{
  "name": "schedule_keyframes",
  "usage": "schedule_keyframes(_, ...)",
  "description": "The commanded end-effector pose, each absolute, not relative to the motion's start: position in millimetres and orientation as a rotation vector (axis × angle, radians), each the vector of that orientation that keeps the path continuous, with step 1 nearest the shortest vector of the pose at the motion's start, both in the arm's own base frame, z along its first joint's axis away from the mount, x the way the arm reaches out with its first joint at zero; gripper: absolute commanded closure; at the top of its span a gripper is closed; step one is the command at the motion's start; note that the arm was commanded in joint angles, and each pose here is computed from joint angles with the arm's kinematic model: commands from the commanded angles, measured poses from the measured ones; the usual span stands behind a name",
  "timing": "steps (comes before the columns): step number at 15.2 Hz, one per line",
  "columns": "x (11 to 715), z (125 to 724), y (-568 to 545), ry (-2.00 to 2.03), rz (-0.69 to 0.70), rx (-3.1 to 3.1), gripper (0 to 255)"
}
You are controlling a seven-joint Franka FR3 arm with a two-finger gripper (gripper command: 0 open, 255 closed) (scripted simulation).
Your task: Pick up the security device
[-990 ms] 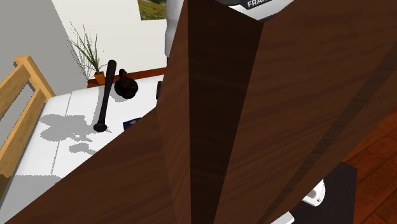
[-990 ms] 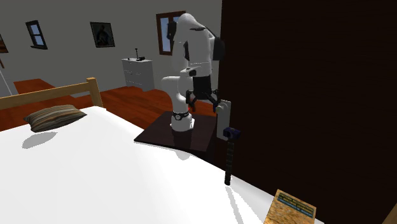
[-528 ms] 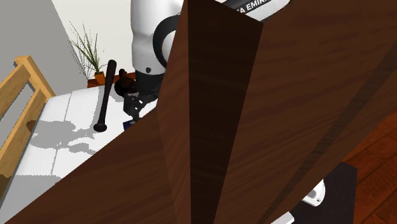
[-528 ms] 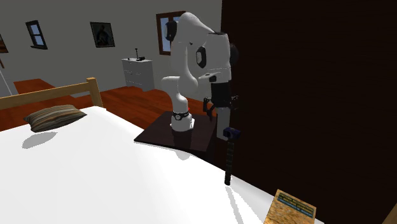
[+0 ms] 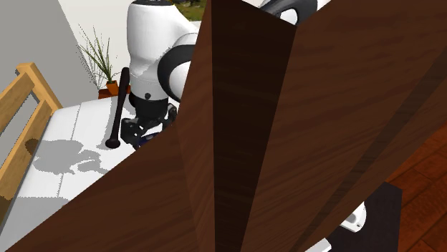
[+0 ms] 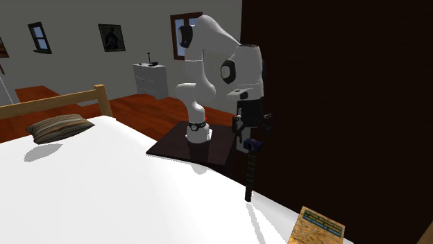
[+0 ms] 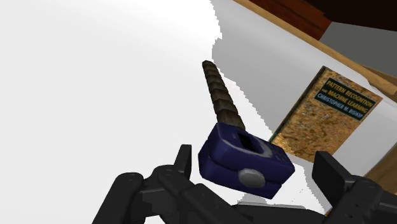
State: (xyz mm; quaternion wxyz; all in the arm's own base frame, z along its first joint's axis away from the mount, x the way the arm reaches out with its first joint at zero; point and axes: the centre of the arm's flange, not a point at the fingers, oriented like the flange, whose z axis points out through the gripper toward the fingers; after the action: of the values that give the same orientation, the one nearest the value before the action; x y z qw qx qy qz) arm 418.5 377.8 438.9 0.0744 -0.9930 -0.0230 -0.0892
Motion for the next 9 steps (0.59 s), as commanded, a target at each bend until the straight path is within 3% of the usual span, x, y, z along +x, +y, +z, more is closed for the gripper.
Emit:
schedule_keyframes(1, 419.1, 429.1, 377.5, -0.069, -0.269, -2.979, 0)
schedule_keyframes(4, 419.1, 420.8, 377.5, -0.069, -0.269, -2.979, 0)
schedule_keyframes(5, 418.9, 421.2, 377.4, -0.069, -0.269, -2.979, 255)
schedule_keyframes(9, 419.7, 421.7, 377.0, -0.069, -0.269, -2.979, 255)
